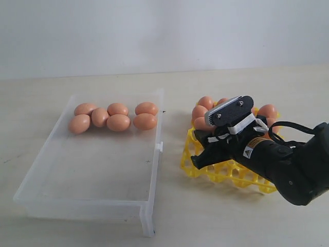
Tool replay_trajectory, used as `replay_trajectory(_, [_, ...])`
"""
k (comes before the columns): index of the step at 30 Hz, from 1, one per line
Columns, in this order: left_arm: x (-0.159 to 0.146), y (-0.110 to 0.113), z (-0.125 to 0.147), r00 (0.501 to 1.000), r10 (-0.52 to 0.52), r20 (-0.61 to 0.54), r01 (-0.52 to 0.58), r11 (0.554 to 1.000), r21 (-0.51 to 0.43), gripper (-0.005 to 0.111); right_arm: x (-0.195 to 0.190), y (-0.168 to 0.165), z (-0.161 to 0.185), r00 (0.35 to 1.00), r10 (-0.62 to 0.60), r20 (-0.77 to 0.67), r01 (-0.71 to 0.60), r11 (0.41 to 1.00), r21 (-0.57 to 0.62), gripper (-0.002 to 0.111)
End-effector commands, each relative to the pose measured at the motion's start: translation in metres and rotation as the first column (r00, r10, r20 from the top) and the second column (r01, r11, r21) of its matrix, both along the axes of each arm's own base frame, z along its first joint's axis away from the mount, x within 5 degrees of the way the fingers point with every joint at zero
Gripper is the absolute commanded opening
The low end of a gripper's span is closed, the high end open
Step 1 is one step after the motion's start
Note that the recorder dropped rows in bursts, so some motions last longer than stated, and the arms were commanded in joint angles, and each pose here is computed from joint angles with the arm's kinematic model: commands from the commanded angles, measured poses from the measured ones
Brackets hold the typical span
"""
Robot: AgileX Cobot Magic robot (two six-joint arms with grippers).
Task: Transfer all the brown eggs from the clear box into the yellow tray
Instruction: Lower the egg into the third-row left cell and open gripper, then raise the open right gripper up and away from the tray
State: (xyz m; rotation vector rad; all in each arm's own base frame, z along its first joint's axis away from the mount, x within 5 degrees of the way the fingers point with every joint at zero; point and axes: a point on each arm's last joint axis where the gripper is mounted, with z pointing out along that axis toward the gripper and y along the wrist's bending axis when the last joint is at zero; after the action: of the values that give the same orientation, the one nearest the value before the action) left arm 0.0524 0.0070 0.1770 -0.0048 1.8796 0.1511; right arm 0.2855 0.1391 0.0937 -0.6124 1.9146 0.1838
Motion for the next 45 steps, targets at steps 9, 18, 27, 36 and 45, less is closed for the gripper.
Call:
replay_trajectory(9, [0.000, -0.001, 0.002, 1.000, -0.006, 0.017, 0.006, 1.000, -0.009, 0.000, 0.004, 0.001, 0.008, 0.999, -0.035, 0.042, 0.032, 0.997, 0.064, 0.059])
replay_trajectory(18, [0.000, -0.001, 0.002, 1.000, -0.006, 0.017, 0.006, 1.000, -0.009, 0.000, 0.003, -0.002, 0.055, 0.989, -0.071, 0.126, 0.054, 0.990, 0.131, 0.059])
replay_trajectory(27, [0.000, -0.001, 0.002, 1.000, -0.006, 0.017, 0.006, 1.000, -0.009, 0.000, -0.010, -0.007, 0.135, 0.992, -0.127, 0.017, 0.115, 0.938, 0.326, 0.040])
replay_trajectory(36, [0.000, -0.001, 0.002, 1.000, -0.006, 0.017, 0.006, 1.000, -0.009, 0.000, -0.036, -0.020, 0.197, 0.967, -0.119, 0.225, 0.032, 0.934, 0.355, 0.000])
replay_trajectory(45, [0.000, -0.001, 0.002, 1.000, -0.006, 0.017, 0.006, 1.000, -0.009, 0.000, -0.044, -0.024, 0.205, 0.968, -0.112, 0.224, 0.030, 0.939, 0.342, 0.000])
